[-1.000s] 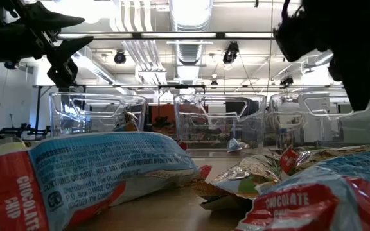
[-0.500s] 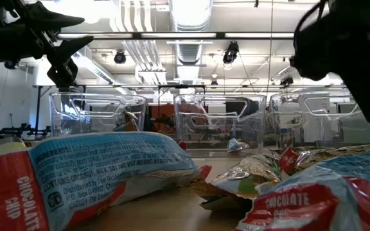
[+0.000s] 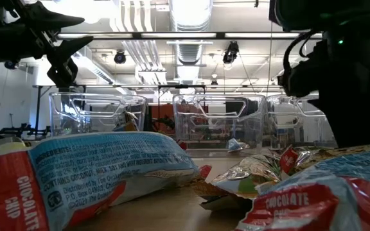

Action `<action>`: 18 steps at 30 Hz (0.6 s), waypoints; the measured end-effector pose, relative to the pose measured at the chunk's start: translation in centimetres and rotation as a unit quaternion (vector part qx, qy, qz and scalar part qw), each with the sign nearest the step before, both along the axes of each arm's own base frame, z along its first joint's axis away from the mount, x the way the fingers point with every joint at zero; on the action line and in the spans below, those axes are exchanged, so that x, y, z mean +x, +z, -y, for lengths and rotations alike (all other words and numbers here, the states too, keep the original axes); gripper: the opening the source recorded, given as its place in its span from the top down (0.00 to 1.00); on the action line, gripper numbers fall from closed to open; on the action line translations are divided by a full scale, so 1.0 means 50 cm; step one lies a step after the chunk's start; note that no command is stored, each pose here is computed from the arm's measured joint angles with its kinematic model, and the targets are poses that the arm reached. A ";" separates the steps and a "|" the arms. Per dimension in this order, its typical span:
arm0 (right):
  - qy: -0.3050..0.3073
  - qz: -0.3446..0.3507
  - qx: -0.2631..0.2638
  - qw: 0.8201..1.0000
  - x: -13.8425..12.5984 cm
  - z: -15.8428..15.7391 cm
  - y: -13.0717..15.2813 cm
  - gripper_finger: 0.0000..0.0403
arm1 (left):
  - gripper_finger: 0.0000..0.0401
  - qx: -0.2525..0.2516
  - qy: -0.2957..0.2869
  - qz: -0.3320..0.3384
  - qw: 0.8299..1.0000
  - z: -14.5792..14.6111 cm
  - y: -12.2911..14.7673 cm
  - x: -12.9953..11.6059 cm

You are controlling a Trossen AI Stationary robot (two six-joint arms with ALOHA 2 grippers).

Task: Pick and place Granola Bars by type
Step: Put the blue granola bar into the right transparent bin

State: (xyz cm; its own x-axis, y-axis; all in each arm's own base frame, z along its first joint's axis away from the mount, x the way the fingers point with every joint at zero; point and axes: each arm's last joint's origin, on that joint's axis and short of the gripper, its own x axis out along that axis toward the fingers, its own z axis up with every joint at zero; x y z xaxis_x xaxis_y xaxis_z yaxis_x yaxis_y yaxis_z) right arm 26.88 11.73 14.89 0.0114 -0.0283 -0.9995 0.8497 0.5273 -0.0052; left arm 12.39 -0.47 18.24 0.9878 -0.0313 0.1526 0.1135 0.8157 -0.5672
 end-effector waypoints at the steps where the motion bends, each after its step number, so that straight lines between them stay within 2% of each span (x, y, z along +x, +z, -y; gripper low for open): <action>1: 0.000 0.000 -0.006 1.000 0.001 0.000 -0.003 0.50 | 0.65 0.000 0.000 0.000 1.000 0.000 0.000 0.000; 10: 0.015 -0.001 -0.013 1.000 0.003 0.002 -0.010 0.52 | 0.65 0.000 0.000 0.000 1.000 0.000 0.000 0.000; 13: 0.022 -0.003 -0.012 1.000 0.001 0.002 -0.012 0.59 | 0.65 0.000 0.000 0.000 1.000 0.000 0.000 0.000; 18: 0.030 -0.007 -0.003 1.000 0.000 0.001 -0.013 0.76 | 0.65 0.000 0.000 0.000 1.000 0.000 0.000 0.000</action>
